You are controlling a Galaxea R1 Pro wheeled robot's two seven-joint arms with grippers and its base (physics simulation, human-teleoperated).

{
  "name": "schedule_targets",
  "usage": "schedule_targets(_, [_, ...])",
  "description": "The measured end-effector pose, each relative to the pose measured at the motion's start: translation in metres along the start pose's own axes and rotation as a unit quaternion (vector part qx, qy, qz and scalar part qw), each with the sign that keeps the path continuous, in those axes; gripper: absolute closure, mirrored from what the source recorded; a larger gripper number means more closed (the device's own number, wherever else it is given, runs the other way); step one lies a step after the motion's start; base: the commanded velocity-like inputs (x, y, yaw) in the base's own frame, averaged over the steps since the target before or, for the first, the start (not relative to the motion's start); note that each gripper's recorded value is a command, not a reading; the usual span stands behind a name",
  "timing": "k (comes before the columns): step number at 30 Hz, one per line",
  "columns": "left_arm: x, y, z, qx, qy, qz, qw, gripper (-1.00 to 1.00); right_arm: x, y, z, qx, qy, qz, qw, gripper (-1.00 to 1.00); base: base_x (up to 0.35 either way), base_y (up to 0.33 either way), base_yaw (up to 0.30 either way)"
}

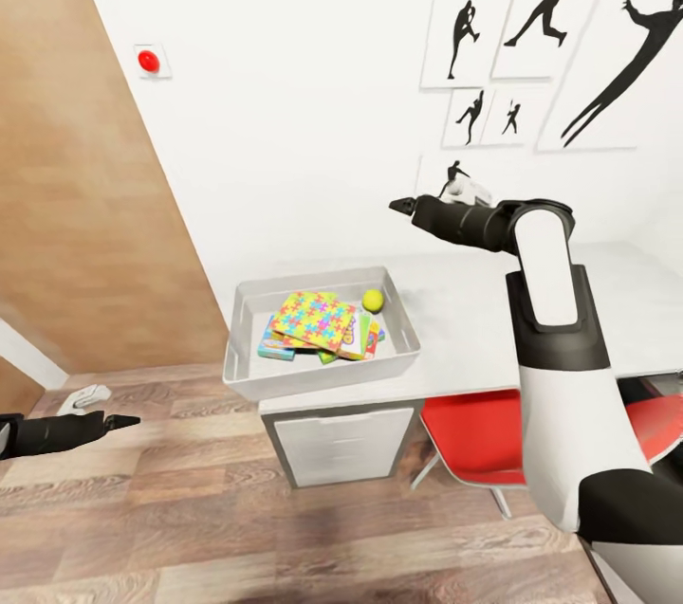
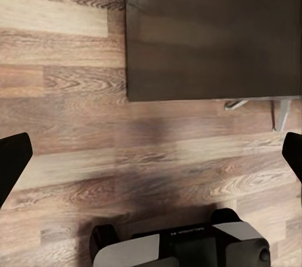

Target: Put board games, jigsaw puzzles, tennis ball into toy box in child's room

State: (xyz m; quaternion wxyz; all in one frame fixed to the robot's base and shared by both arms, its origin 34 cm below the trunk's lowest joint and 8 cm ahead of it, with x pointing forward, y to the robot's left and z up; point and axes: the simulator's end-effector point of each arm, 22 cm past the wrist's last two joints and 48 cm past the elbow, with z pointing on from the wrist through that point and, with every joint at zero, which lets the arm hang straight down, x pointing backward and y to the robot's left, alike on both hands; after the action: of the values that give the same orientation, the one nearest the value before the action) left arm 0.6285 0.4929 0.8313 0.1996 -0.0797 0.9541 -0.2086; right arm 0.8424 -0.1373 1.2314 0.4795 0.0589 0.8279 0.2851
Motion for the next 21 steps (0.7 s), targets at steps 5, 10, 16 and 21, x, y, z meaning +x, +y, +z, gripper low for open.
schedule_targets(5, [-0.002, -0.001, -0.003, 0.000, -0.003, 0.001, 1.0000, -1.00, -0.001, -0.002, -0.004, 0.001, -0.001, 0.001, 1.0000, -1.00, -0.012, 0.000, -0.080])
schedule_targets(10, [-0.005, -0.003, -0.006, 0.001, -0.007, 0.003, 1.0000, -1.00, -0.005, -0.006, -0.012, 0.005, -0.007, -0.003, 1.0000, -1.00, -0.003, 0.000, -0.080])
schedule_targets(16, [-0.008, -0.005, -0.010, 0.002, -0.011, 0.005, 0.9999, -1.00, -0.005, -0.008, -0.018, 0.005, -0.011, -0.002, 0.9999, -1.00, -0.001, 0.000, -0.080])
schedule_targets(21, [-0.010, -0.007, -0.013, 0.003, -0.014, 0.006, 0.9999, -1.00, -0.005, -0.007, -0.022, 0.005, -0.013, -0.001, 0.9999, -1.00, 0.000, 0.000, -0.080])
